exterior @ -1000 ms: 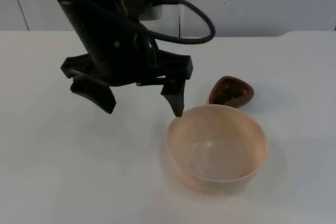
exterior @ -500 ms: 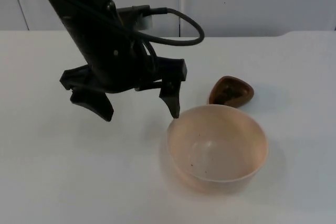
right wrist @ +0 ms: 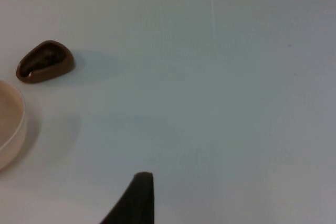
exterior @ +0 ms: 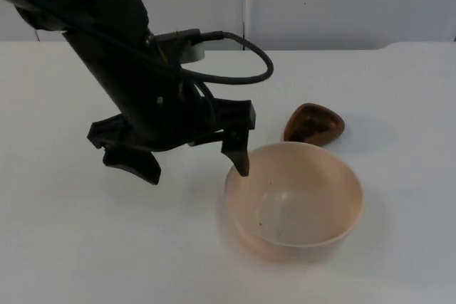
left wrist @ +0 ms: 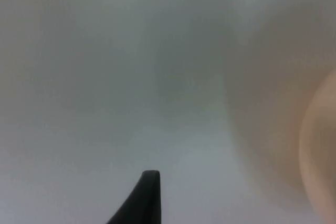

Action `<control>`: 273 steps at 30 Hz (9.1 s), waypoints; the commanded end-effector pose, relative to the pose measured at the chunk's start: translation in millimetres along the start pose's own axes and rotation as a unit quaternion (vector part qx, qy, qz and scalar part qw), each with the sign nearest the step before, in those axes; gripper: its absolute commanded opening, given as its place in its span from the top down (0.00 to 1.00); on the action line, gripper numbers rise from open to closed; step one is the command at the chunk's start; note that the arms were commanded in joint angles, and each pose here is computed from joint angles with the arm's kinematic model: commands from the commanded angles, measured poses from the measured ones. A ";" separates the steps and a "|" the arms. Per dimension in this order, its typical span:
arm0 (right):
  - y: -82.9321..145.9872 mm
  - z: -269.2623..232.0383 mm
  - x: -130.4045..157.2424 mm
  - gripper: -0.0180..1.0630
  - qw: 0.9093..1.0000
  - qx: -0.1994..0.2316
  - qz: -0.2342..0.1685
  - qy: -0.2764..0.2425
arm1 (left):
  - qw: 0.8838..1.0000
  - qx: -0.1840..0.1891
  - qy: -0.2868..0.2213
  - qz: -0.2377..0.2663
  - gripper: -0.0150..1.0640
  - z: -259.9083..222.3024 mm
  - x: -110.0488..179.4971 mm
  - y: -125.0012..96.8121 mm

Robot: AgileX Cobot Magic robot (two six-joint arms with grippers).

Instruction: Pick up the bowl with the left hand and pour the coffee beans from the cup into the bowl with the right hand.

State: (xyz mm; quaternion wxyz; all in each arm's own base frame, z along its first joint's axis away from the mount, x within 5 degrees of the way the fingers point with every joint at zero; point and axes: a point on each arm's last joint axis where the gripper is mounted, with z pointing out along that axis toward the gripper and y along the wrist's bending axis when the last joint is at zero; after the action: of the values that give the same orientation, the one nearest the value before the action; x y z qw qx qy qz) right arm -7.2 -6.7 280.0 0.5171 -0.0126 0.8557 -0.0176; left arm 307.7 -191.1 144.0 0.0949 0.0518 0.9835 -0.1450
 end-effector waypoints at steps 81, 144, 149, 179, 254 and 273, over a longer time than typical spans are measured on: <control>-0.3 0.2 0.0 0.01 1.000 0.004 -0.008 -0.004 | 1.000 0.008 -0.027 0.011 0.99 -17.8 -5.0 0.7; 2.6 -1.3 -1.5 0.01 1.000 -0.012 0.001 -0.009 | 0.997 0.038 0.020 0.064 0.99 -28.3 11.6 -17.7; 6.0 0.9 -21.3 0.01 0.999 -0.032 0.003 0.013 | 0.997 0.038 0.010 0.064 0.99 -28.3 9.8 -18.0; 32.4 141.8 -204.7 0.01 0.977 -0.126 0.013 0.171 | 0.998 -0.050 -0.008 0.030 0.99 -28.4 5.9 -2.1; 203.0 482.9 -131.0 0.02 0.886 -0.188 -0.258 0.336 | 0.998 -0.048 -0.013 0.031 0.99 -28.4 4.8 -2.5; 206.5 509.2 -87.5 0.06 0.871 -0.188 -0.261 0.371 | 0.998 -0.048 -0.013 0.031 0.99 -28.4 4.8 -2.5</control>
State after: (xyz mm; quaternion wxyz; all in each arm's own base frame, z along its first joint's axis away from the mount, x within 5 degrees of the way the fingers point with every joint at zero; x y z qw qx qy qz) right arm 483.6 191.4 113.9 0.1239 -0.3202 0.9392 0.0060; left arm 298.4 -183.9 167.0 0.1083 0.0786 0.9868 -0.0916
